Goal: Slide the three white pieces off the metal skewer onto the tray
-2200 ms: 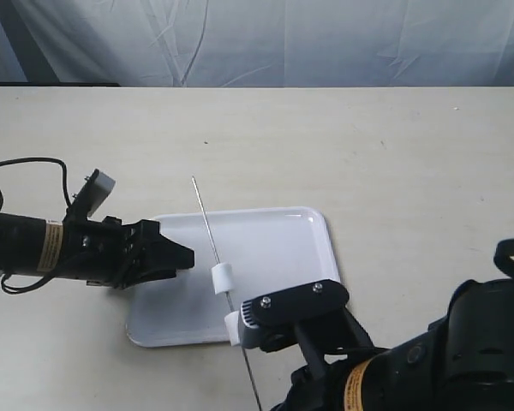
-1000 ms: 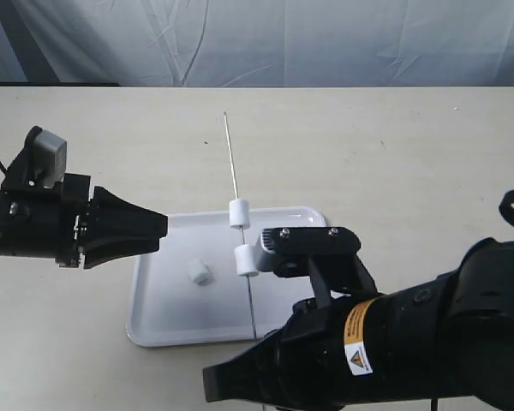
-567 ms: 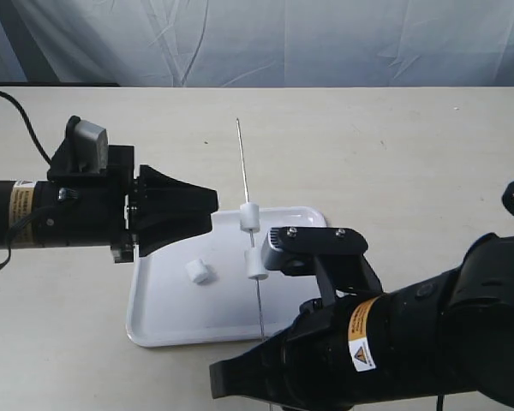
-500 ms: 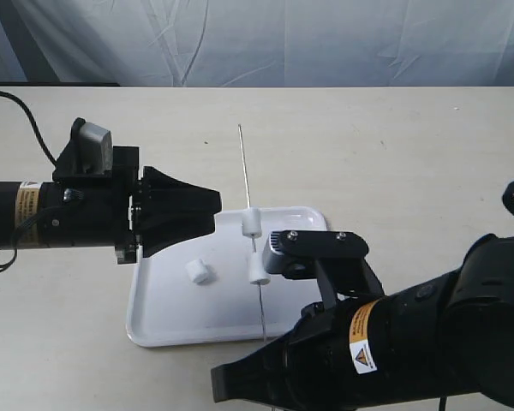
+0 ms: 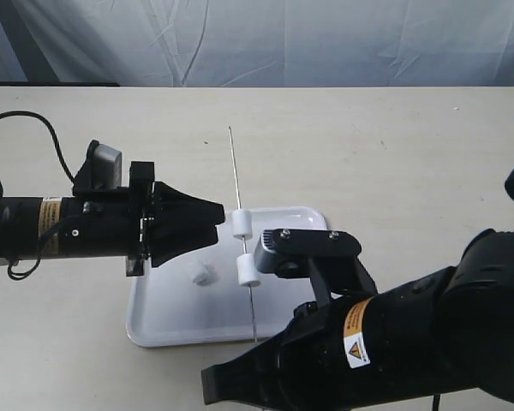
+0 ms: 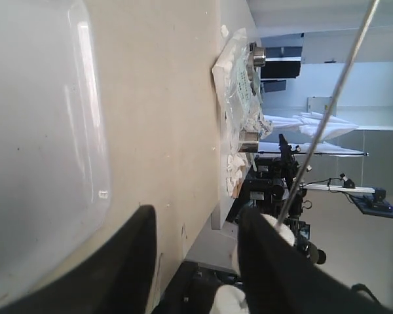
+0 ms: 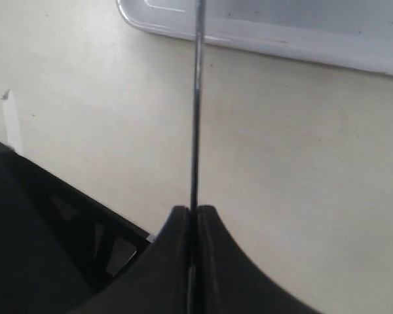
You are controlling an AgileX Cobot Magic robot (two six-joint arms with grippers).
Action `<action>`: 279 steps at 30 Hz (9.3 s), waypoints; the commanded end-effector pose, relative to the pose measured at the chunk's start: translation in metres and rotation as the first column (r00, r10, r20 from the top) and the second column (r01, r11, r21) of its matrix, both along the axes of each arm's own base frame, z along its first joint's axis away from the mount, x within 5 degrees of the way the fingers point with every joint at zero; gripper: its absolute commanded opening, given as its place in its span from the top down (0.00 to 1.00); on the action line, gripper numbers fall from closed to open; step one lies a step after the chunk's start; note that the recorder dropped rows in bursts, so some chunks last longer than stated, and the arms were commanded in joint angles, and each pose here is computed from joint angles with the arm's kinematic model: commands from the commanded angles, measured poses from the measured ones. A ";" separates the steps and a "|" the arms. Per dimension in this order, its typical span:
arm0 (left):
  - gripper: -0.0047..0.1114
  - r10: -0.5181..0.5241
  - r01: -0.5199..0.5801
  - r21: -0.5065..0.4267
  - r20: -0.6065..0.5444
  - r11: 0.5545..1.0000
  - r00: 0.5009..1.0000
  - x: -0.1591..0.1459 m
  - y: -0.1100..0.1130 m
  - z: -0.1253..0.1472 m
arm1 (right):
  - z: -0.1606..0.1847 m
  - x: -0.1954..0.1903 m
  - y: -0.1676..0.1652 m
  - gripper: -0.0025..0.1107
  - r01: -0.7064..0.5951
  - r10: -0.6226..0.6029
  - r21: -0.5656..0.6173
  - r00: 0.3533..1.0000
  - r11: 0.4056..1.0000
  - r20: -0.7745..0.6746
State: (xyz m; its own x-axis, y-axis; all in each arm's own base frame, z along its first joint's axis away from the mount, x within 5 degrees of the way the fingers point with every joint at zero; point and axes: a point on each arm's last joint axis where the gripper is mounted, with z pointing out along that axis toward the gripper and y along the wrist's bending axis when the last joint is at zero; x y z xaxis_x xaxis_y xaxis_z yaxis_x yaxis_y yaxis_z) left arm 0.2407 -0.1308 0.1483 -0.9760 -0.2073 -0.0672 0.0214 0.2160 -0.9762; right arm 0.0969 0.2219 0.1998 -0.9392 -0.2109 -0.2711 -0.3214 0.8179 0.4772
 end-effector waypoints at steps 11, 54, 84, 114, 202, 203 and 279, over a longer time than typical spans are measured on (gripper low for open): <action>0.61 -0.075 0.077 -0.029 0.068 0.997 0.995 0.000 -0.028 0.011 | 0.004 0.002 0.002 0.98 0.000 -0.001 0.026 1.000 1.000 0.023; 0.61 -0.064 0.063 0.010 0.155 0.998 0.986 0.002 0.004 0.037 | 0.002 0.015 0.025 0.98 -0.010 0.009 0.011 0.999 1.000 0.031; 0.76 -0.122 0.120 0.022 0.201 0.993 0.972 -0.004 -0.008 0.037 | 0.005 0.017 0.033 0.98 -0.005 0.004 0.032 1.000 0.999 0.013; 0.80 0.003 0.007 -0.041 0.250 0.999 0.968 0.006 -0.007 0.044 | -0.018 -0.006 0.043 0.98 -0.120 0.116 -0.081 0.991 0.989 -0.060; 0.63 -0.209 0.165 0.148 0.373 0.975 0.904 -0.016 0.017 0.085 | -0.021 -0.016 0.049 0.98 -0.109 0.109 -0.012 0.994 0.994 -0.001; 0.63 -0.209 0.165 0.148 0.373 0.975 0.904 -0.016 0.017 0.085 | -0.021 -0.016 0.049 0.98 -0.109 0.109 -0.012 0.994 0.994 -0.001; 0.96 -0.123 0.073 0.139 0.397 0.988 0.910 -0.008 0.018 0.087 | -0.021 -0.016 0.049 0.98 -0.105 0.105 -0.007 0.994 0.994 -0.001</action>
State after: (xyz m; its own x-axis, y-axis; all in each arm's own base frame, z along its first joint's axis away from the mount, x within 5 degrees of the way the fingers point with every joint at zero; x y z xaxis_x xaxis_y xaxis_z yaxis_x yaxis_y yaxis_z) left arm 0.2314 -0.1115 0.2298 -0.8801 -0.0300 -0.4738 0.4390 0.3287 -0.8362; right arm 0.0809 0.2721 0.1788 -0.9159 -0.3028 -0.2636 -0.3965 0.7849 0.4761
